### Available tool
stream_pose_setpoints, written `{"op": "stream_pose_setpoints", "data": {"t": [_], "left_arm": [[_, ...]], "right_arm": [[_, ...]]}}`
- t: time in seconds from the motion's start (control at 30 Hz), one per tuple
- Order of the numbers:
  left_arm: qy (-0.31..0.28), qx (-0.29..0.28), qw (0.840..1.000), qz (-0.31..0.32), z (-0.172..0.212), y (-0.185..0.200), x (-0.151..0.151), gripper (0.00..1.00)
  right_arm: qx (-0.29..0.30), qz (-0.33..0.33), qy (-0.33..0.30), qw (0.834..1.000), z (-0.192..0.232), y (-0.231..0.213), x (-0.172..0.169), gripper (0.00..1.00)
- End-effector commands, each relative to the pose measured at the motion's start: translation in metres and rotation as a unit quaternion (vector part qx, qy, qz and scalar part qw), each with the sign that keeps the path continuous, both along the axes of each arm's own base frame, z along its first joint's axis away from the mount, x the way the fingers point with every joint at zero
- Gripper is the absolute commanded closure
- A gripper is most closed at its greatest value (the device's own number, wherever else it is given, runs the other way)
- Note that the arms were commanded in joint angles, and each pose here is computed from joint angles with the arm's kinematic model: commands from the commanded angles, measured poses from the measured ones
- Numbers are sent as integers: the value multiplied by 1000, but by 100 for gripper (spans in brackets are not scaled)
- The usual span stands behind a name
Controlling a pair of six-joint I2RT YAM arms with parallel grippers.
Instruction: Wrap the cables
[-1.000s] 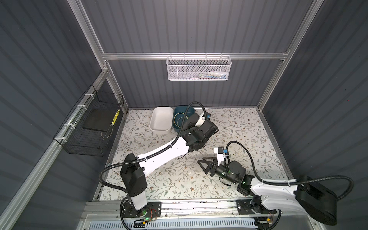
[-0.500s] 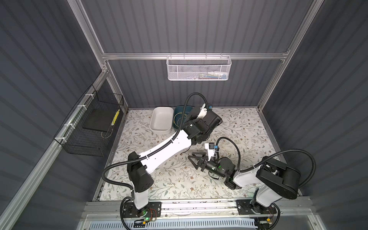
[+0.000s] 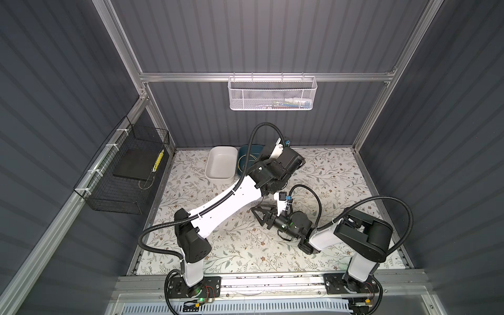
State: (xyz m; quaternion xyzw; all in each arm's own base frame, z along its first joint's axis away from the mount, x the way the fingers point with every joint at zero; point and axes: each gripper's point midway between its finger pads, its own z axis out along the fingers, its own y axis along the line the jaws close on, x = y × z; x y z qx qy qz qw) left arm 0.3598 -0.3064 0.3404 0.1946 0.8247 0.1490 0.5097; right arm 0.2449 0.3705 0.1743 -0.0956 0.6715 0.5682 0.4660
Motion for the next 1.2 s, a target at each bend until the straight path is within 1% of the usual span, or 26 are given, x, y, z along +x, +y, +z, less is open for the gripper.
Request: {"op": "stream_pose_setpoints", "data": {"t": [0.0, 0.17, 0.3, 0.47, 0.73, 0.9, 1.07, 1.17], "left_arm": [[-21, -36, 999, 11, 19, 1, 3, 100], [-23, -42, 999, 9, 22, 0, 3, 100], [-23, -44, 999, 9, 24, -1, 3, 100], [-26, -43, 999, 9, 25, -1, 4, 100], [-30, -34, 999, 11, 23, 0, 6, 100], [-28, -8, 999, 22, 13, 8, 14, 100], [-32, 57, 997, 34, -8, 15, 23, 100], [-25, 86, 995, 36, -24, 14, 27, 100]], "right_arm": [[15, -10, -14, 1000, 9, 5, 8, 35], [17, -9, -7, 1000, 6, 12, 12, 42], [17, -2, 0, 1000, 2, 16, 12, 52], [17, 3, 4, 1000, 0, 17, 11, 70], [16, 9, 2, 1000, 2, 13, 4, 89], [16, 11, 9, 1000, 3, 1, -7, 96], [20, 15, 21, 999, 4, -15, -21, 98], [24, 19, 26, 999, 7, -20, -29, 98]]}}
